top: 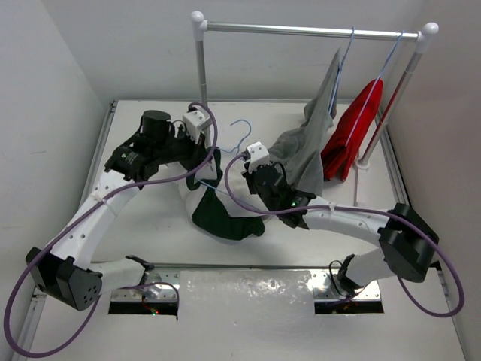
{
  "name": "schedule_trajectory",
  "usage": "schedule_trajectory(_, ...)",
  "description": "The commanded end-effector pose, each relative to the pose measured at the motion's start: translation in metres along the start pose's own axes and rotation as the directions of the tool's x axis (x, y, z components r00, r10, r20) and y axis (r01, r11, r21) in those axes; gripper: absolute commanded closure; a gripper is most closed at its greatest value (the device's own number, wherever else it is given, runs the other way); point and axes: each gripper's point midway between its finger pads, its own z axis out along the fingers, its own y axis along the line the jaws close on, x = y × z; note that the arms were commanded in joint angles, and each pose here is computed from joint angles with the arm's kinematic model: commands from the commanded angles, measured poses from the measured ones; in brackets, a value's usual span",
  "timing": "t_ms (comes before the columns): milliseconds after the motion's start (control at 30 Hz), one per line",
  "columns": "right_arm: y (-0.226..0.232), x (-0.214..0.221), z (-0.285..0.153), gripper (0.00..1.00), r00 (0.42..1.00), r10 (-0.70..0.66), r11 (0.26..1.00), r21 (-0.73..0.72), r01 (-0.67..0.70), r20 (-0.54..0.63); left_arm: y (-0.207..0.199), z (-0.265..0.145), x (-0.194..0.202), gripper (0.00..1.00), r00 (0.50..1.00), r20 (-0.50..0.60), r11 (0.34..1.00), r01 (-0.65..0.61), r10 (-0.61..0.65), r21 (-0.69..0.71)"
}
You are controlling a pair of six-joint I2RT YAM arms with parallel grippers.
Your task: Place the t-shirt on the hanger
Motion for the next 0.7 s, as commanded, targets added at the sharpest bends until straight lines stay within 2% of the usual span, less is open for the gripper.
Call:
schedule_trajectory(0, 0.006, -0.047, 0.007, 1.00, 0.980, 0.147, 0.989, 0.013, -0.150, 0.135, -0.049, -0.021, -0.038, 1.00, 0.990, 0.139, 0.973, -0.026, -0.007, 0.231)
schedule_trajectory(167, 0.025, -0.062, 0.023, 1.00, 0.986, 0.099, 0.993, -0.077, -0.089, 0.133, -0.055, -0.026, -0.016, 1.00, 0.997, 0.074, 0.967, -0.042, 0.024, 0.253)
schedule_trajectory(267, 0.036, -0.061, 0.024, 1.00, 0.982, 0.076, 0.989, -0.140, -0.053, 0.170, -0.047, -0.026, -0.007, 1.00, 0.997, 0.054, 0.977, -0.055, 0.045, 0.205)
schedule_trajectory(367, 0.056, -0.042, 0.024, 1.00, 0.975, 0.020, 0.966, -0.255, 0.038, 0.220, -0.020, -0.004, 0.006, 1.00, 0.999, 0.022, 0.995, -0.042, 0.040, 0.094)
schedule_trajectory(500, 0.072, -0.007, 0.023, 1.00, 0.952, -0.001, 0.933, -0.341, 0.111, 0.305, 0.026, 0.025, 0.028, 1.00, 0.996, -0.073, 0.995, -0.056, 0.050, -0.086)
schedule_trajectory(600, 0.073, 0.015, 0.028, 1.00, 0.953, -0.013, 0.931, -0.343, 0.122, 0.303, 0.033, 0.025, 0.039, 0.99, 0.990, -0.111, 0.989, -0.096, 0.084, -0.110)
schedule_trajectory(667, 0.073, 0.023, 0.033, 1.00, 0.958, -0.022, 0.932, -0.340, 0.123, 0.287, 0.027, 0.021, 0.044, 0.89, 0.985, -0.127, 0.989, -0.125, 0.114, -0.078)
